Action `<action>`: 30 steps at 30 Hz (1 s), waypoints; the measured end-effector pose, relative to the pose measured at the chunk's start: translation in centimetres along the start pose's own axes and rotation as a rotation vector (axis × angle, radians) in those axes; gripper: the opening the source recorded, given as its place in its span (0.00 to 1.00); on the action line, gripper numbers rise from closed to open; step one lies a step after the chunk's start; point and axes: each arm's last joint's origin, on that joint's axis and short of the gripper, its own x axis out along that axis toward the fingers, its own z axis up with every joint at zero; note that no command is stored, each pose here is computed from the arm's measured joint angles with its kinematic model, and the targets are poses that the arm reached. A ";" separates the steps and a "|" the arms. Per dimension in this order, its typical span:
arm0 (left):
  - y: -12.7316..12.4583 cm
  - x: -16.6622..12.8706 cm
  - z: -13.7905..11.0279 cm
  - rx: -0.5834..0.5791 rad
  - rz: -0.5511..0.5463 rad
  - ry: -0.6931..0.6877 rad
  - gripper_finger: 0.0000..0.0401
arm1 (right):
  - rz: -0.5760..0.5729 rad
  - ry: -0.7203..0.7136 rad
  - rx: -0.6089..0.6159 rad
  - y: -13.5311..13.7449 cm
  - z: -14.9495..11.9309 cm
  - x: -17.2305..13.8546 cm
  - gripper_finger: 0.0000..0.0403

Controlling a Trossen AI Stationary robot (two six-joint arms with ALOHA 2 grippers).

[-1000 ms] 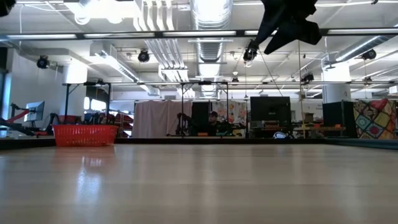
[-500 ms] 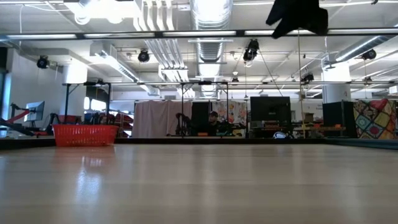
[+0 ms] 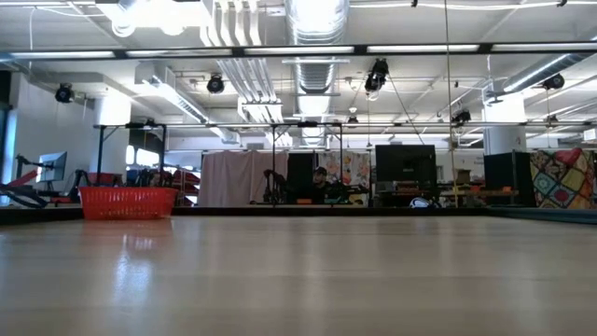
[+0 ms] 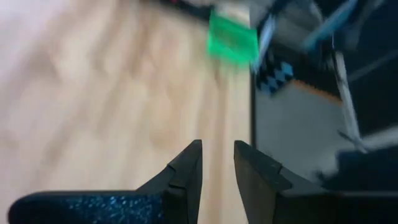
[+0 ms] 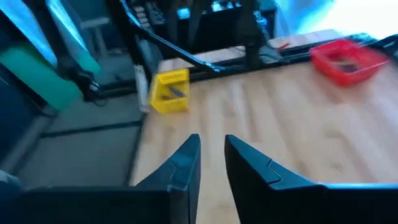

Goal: Sort crayons
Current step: Return to Home Position

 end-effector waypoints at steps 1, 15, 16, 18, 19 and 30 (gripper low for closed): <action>0.3 -0.2 1.4 0.031 0.010 -0.038 0.19 | -0.020 0.021 -0.038 -0.2 -0.2 -0.3 0.15; 1.0 -0.4 7.7 0.532 0.104 -0.420 0.10 | 0.021 -0.204 -0.316 0.0 -0.7 -3.2 0.13; 1.4 -0.7 7.4 0.542 0.106 -0.439 0.10 | 0.022 -0.248 -0.319 -0.3 -0.9 -3.8 0.13; 2.6 -1.4 6.4 0.542 0.116 -0.455 0.09 | 0.021 -0.316 -0.318 -1.2 -1.4 -5.2 0.13; 3.2 -1.6 5.8 0.536 0.118 -0.468 0.09 | 0.023 -0.328 -0.324 -1.7 -2.1 -5.6 0.13; 11.6 -0.3 -3.2 0.551 0.165 -0.716 0.09 | 0.085 -0.596 -0.337 -5.5 -7.9 -9.2 0.11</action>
